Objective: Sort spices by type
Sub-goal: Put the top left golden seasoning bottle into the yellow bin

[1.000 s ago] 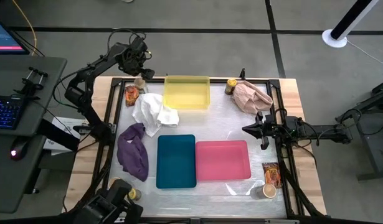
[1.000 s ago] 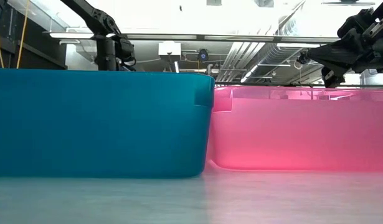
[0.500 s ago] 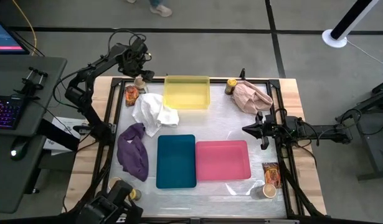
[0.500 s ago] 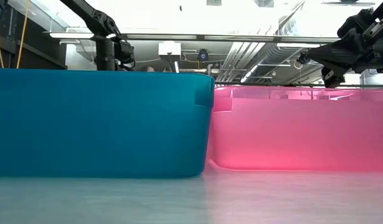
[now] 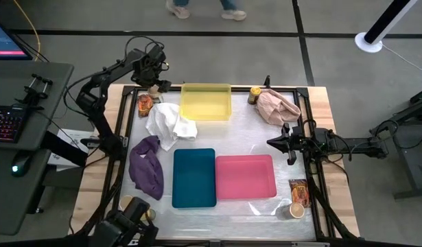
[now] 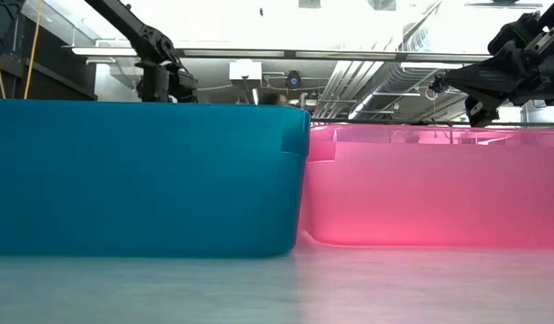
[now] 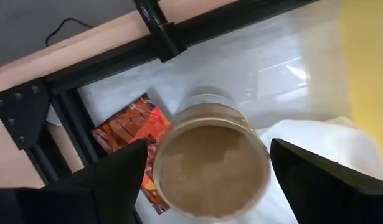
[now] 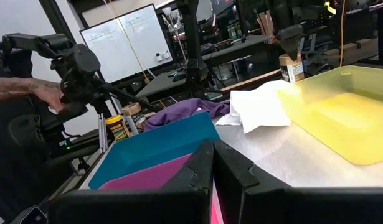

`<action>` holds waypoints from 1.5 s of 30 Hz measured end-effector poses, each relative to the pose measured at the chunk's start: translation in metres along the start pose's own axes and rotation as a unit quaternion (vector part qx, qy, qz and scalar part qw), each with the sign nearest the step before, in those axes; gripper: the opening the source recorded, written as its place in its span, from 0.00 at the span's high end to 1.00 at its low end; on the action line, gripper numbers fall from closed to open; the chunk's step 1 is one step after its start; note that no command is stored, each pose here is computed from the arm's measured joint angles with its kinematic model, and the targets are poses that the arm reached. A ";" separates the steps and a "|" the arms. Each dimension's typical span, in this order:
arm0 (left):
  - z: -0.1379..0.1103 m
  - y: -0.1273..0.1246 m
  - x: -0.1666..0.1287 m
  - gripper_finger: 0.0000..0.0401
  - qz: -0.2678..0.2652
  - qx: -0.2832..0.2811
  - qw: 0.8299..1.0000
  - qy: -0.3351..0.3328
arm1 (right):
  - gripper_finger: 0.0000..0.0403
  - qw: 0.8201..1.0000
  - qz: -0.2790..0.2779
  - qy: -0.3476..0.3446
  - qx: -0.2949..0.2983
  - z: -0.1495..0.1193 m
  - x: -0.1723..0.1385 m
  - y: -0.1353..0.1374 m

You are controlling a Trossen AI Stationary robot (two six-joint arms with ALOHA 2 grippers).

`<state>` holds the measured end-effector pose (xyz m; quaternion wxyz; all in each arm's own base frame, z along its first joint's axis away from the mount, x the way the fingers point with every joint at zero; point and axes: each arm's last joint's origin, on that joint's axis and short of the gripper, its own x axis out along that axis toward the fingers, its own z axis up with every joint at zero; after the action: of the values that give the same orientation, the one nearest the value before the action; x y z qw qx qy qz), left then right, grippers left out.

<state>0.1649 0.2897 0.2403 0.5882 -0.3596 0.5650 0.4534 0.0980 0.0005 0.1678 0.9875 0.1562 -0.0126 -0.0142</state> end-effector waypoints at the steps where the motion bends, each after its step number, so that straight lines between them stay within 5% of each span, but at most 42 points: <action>1: 0.001 0.000 0.002 0.18 -0.001 0.000 1.000 0.004 | 0.99 1.000 0.000 0.000 0.000 0.000 0.000 0.000; 13: 0.003 -0.004 0.012 0.20 -0.006 0.016 1.000 0.020 | 0.99 1.000 0.000 0.000 0.000 0.000 0.000 0.000; 20: 0.001 -0.003 0.011 0.41 -0.004 0.027 0.999 0.030 | 0.99 1.000 0.000 0.000 0.000 0.000 0.000 0.000; 24: 0.001 -0.003 0.007 0.41 -0.004 0.041 0.999 0.032 | 0.99 1.000 0.000 0.000 0.000 0.000 0.000 0.000; 32: 0.015 -0.003 -0.076 0.41 -0.027 0.053 0.992 -0.108 | 0.99 1.000 0.000 0.000 0.000 0.000 0.000 0.000; 37: 0.013 -0.038 -0.111 0.41 -0.063 0.163 0.971 -0.164 | 0.99 1.000 0.000 0.000 0.000 0.000 0.000 0.000; 45: -0.001 -0.123 -0.099 0.41 -0.016 0.358 0.916 -0.182 | 0.99 1.000 0.000 0.000 0.000 0.000 0.000 0.000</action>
<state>0.2851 0.2353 0.3272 0.7772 -0.0450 0.5672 0.2686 0.0980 0.0005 0.1678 0.9875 0.1562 -0.0126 -0.0140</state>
